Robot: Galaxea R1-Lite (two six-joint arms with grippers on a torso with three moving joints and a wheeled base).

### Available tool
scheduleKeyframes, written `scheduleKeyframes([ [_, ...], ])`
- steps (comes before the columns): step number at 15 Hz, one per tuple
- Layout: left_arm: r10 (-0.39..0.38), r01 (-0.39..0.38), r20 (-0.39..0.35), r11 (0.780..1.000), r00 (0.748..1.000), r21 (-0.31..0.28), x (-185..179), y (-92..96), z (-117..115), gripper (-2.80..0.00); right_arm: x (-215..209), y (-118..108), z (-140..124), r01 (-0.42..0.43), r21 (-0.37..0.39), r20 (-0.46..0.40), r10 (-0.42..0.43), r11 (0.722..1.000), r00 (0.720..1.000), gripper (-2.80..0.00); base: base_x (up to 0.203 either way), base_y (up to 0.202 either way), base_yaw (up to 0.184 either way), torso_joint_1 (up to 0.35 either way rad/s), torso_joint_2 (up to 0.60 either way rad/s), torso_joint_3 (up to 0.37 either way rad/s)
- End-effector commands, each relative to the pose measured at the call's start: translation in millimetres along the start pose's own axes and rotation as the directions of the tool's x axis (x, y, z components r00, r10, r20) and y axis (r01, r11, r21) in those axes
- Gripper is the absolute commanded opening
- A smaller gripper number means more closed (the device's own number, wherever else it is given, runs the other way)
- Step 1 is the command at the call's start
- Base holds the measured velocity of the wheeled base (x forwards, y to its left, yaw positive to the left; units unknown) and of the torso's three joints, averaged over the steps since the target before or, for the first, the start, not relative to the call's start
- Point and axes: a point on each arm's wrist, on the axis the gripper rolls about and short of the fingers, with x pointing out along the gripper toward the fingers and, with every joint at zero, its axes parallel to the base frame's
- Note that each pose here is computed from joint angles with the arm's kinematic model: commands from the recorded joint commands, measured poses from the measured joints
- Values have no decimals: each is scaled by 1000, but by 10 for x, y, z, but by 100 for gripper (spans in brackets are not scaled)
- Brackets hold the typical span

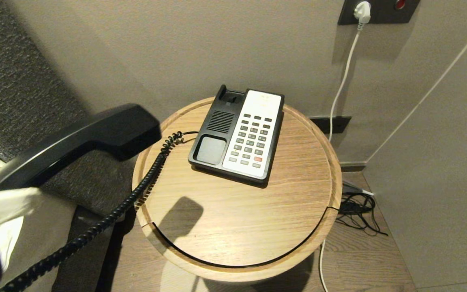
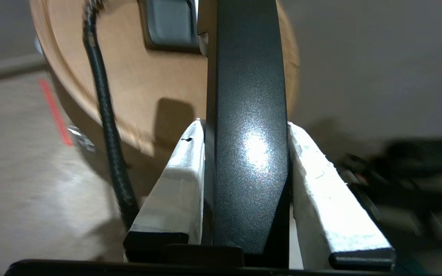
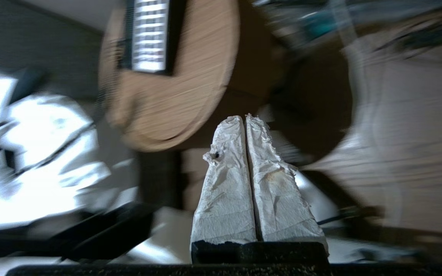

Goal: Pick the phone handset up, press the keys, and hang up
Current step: Put the handset back

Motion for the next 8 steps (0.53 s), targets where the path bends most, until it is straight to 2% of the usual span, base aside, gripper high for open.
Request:
scheduleKeyframes([
  [1, 99, -94, -88, 994, 991, 55, 678, -177, 225, -280, -246, -159, -102, -102, 83, 16, 101, 991, 995, -280, 0, 0, 0, 0, 0, 0],
  [2, 136, -129, -96, 989, 986, 71, 858, -202, 287, -280, -269, -226, -165, -114, 105, 7, 114, 988, 993, -280, 0, 0, 0, 0, 0, 0],
  [4, 216, -205, -121, 974, 969, 97, 1243, -190, 353, -280, -351, -374, -282, -142, 81, 5, 142, 987, 990, -280, 0, 0, 0, 0, 0, 0],
  [7, 315, -308, -77, 948, 946, 85, 1712, -137, 537, -280, -221, -424, -391, -145, 45, -19, 146, 988, 989, -280, 0, 0, 0, 0, 0, 0],
  [8, 327, -323, -54, 944, 944, 73, 1804, -133, 617, -280, -181, -434, -417, -148, 39, -22, 149, 988, 989, -280, 0, 0, 0, 0, 0, 0],
])
